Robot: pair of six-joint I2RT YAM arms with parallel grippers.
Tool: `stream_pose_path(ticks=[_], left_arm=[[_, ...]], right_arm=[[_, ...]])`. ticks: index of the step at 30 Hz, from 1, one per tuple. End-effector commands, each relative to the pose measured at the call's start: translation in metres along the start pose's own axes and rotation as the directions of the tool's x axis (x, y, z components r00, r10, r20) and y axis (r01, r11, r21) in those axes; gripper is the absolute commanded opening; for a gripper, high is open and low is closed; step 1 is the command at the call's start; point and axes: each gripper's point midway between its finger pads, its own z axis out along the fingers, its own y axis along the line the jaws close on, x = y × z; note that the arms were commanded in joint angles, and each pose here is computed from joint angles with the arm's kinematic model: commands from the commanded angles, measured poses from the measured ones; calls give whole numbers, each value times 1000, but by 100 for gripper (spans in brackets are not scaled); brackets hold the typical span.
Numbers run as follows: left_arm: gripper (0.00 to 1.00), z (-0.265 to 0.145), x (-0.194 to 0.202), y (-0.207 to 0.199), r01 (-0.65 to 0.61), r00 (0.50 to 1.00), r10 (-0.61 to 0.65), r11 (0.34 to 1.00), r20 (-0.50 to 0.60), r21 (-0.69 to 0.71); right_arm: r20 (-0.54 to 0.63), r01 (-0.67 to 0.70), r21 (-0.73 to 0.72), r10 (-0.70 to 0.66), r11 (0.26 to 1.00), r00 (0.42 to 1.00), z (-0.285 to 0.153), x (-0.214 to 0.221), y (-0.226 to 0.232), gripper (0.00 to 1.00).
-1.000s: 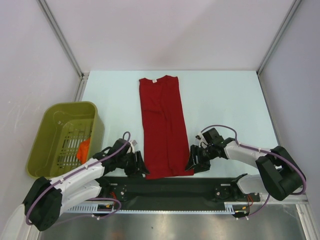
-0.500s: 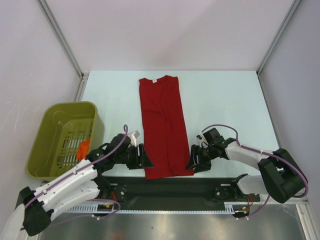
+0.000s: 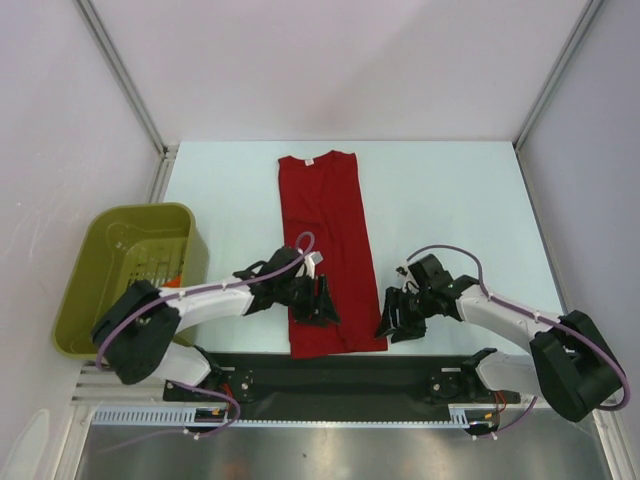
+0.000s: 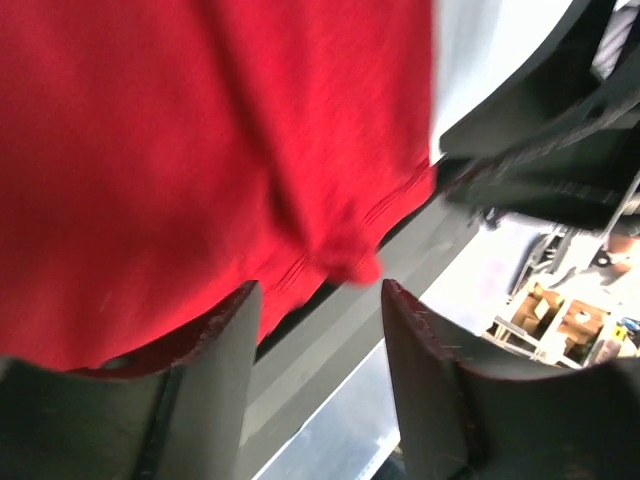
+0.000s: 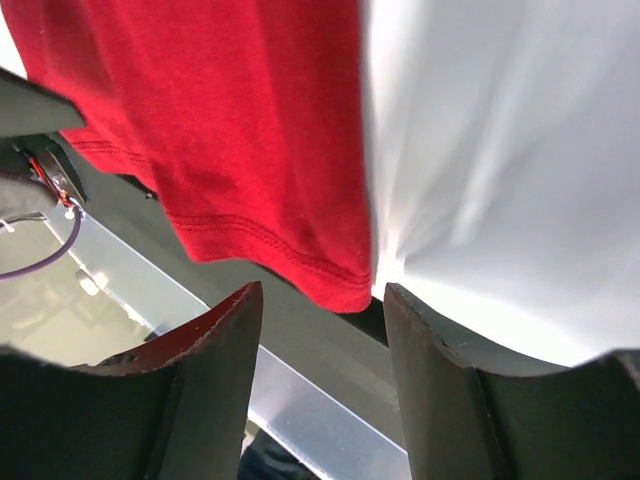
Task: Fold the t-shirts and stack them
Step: Fold the tshirt
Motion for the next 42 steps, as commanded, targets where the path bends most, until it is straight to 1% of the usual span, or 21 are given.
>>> stream_pose_path(ticks=[1, 2, 5, 7, 10, 12, 17, 20, 22, 25, 28, 29, 30, 31, 32, 34, 37, 38, 42], left_arm=[[54, 10, -24, -40, -96, 995, 93, 985, 29, 141], [50, 11, -22, -42, -93, 996, 92, 984, 13, 154], [46, 21, -14, -42, -87, 995, 95, 984, -39, 157], [45, 26, -8, -41, -86, 992, 97, 987, -78, 138], [45, 30, -4, -30, -68, 992, 76, 994, -105, 81], [45, 30, -10, -28, -82, 992, 85, 996, -88, 43], [46, 29, -6, -16, -69, 992, 63, 996, -112, -53], [46, 28, -5, -12, -65, 992, 56, 995, -116, -74], [44, 30, -3, -8, -58, 990, 46, 994, -133, -88], [41, 35, 5, -1, -37, 985, 21, 995, -170, -94], [44, 43, 6, -6, -34, 982, 26, 999, -188, -40], [44, 44, 7, -9, -25, 980, 20, 1000, -198, -20], [42, 46, 5, -12, -30, 981, 28, 1000, -191, -6], [37, 47, 5, -13, -30, 981, 29, 1000, -192, -4], [26, 46, 4, -15, -37, 981, 36, 999, -189, 0], [18, 43, 1, -16, -46, 984, 44, 999, -172, -7], [13, 34, -2, -22, -72, 986, 70, 997, -148, -7], [9, 33, -3, -23, -83, 986, 82, 997, -145, -2], [2, 25, 0, -29, -88, 984, 87, 996, -158, 1]], right_arm=[[40, 52, 15, -52, 999, 998, -10, -8, 11, 57], [39, 55, 15, -55, 998, 998, -10, -7, 12, 56], [37, 52, 12, -53, 999, 998, -9, -5, 12, 55], [43, 49, 7, -49, 999, 998, -8, -5, 12, 55], [44, 47, 1, -47, 999, 998, -8, -5, 13, 55], [45, 49, -2, -48, 999, 998, -8, -6, 14, 55], [47, 48, -6, -48, 999, 998, -7, -8, 15, 54], [44, 49, -8, -48, 999, 998, -7, -7, 16, 54], [44, 49, -8, -48, 999, 998, -6, -8, 15, 54], [39, 46, -6, -45, 999, 998, -5, -7, 14, 54], [35, 42, -4, -42, 999, 999, -4, -7, 13, 54], [36, 42, -2, -42, 999, 998, -4, -7, 13, 54], [39, 41, -4, -40, 999, 998, -4, -8, 14, 54], [36, 39, -3, -39, 999, 999, -4, -7, 14, 54], [37, 39, -3, -39, 999, 999, -4, -8, 14, 53], [38, 41, -2, -41, 999, 998, -6, -8, 15, 53], [41, 44, 2, -44, 999, 998, -6, -9, 14, 53], [39, 39, 4, -39, 999, 998, -5, -8, 13, 53], [37, 41, -2, -41, 999, 998, -4, -9, 15, 52]])
